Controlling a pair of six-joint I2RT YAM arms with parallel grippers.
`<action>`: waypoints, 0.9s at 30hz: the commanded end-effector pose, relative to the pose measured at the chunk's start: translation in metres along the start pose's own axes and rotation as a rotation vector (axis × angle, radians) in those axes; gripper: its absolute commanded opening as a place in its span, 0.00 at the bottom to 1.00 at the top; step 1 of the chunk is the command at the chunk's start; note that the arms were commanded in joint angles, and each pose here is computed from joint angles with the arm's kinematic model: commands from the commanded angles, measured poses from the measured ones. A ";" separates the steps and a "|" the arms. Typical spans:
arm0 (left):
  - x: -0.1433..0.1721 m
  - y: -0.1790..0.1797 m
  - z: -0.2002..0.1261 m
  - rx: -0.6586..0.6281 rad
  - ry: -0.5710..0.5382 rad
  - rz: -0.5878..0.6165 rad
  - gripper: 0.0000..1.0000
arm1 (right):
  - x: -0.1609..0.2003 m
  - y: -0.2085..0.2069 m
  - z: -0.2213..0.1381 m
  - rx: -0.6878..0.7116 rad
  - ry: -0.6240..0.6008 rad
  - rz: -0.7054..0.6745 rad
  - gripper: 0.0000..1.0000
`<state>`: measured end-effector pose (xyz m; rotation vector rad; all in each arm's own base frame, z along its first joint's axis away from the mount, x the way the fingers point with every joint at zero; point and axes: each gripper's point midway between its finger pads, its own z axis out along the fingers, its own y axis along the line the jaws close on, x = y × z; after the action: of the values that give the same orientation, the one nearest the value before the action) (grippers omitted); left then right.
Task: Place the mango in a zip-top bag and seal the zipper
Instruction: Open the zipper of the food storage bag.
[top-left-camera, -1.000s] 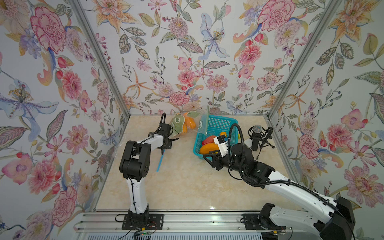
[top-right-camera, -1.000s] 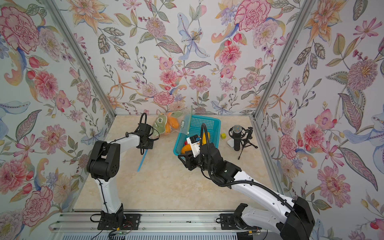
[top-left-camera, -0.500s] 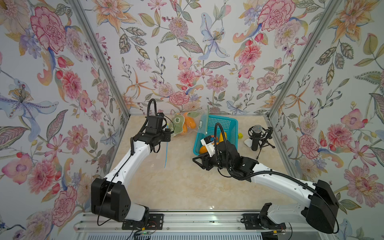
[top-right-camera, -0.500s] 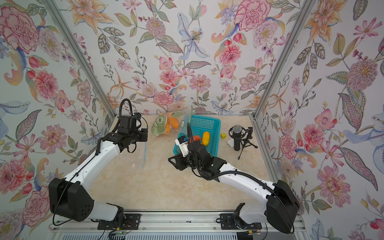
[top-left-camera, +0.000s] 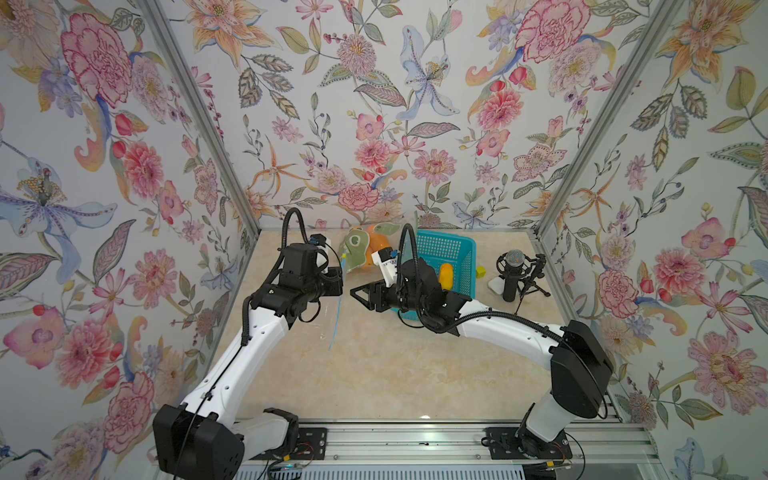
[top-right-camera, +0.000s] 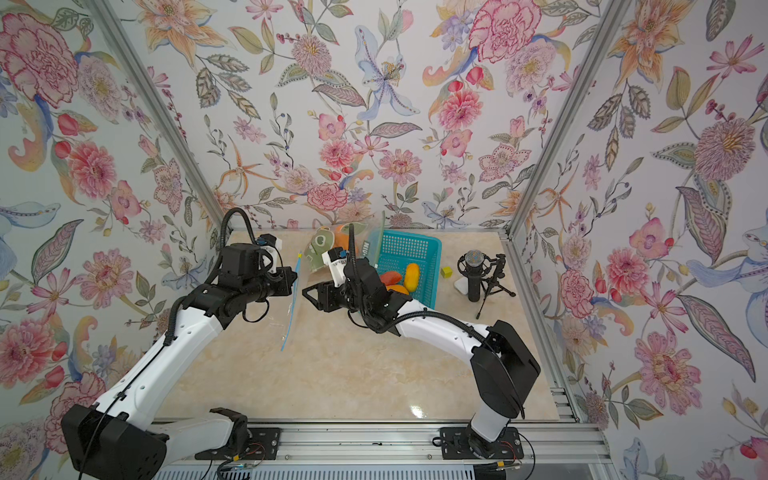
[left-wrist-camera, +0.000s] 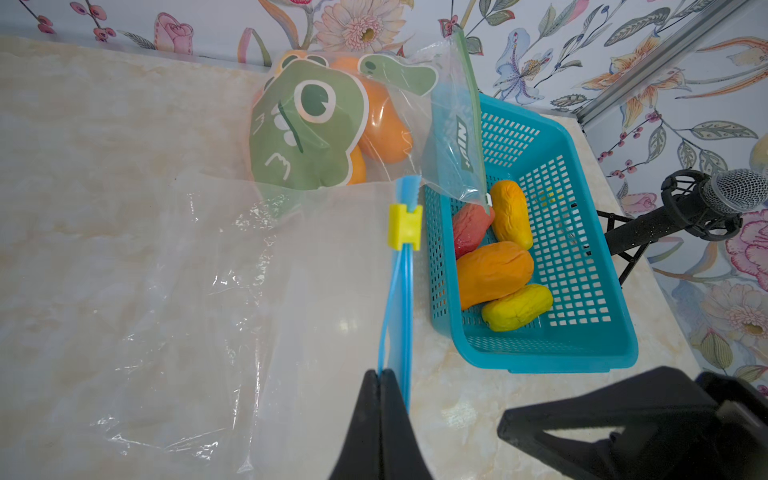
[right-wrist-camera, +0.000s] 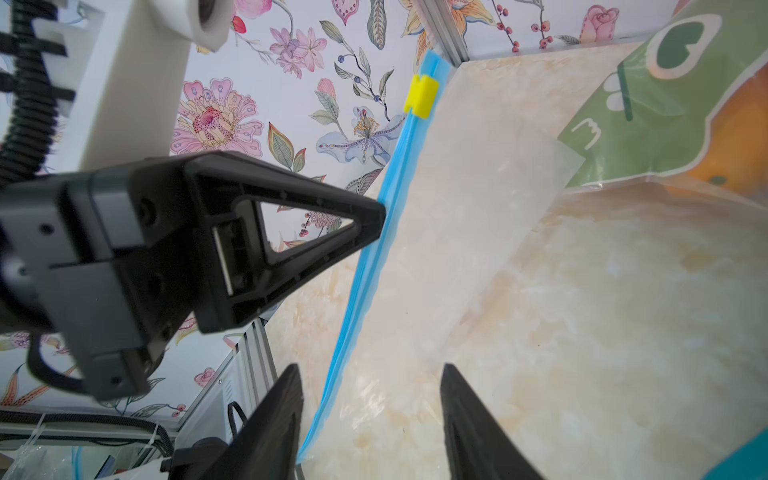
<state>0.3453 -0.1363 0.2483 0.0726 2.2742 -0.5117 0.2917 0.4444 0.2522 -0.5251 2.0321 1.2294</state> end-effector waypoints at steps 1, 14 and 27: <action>0.008 -0.012 -0.004 0.057 0.009 -0.029 0.00 | -0.013 0.000 0.012 0.006 -0.028 0.037 0.52; 0.010 -0.018 -0.008 0.091 0.007 -0.011 0.00 | -0.015 -0.013 0.036 0.054 -0.002 0.059 0.33; -0.002 -0.027 -0.020 0.116 -0.022 0.012 0.00 | -0.002 -0.033 0.036 0.146 0.045 0.073 0.14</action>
<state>0.3304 -0.1464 0.2480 0.1078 2.2768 -0.5892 0.3228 0.4625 0.2264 -0.4306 2.1492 1.1547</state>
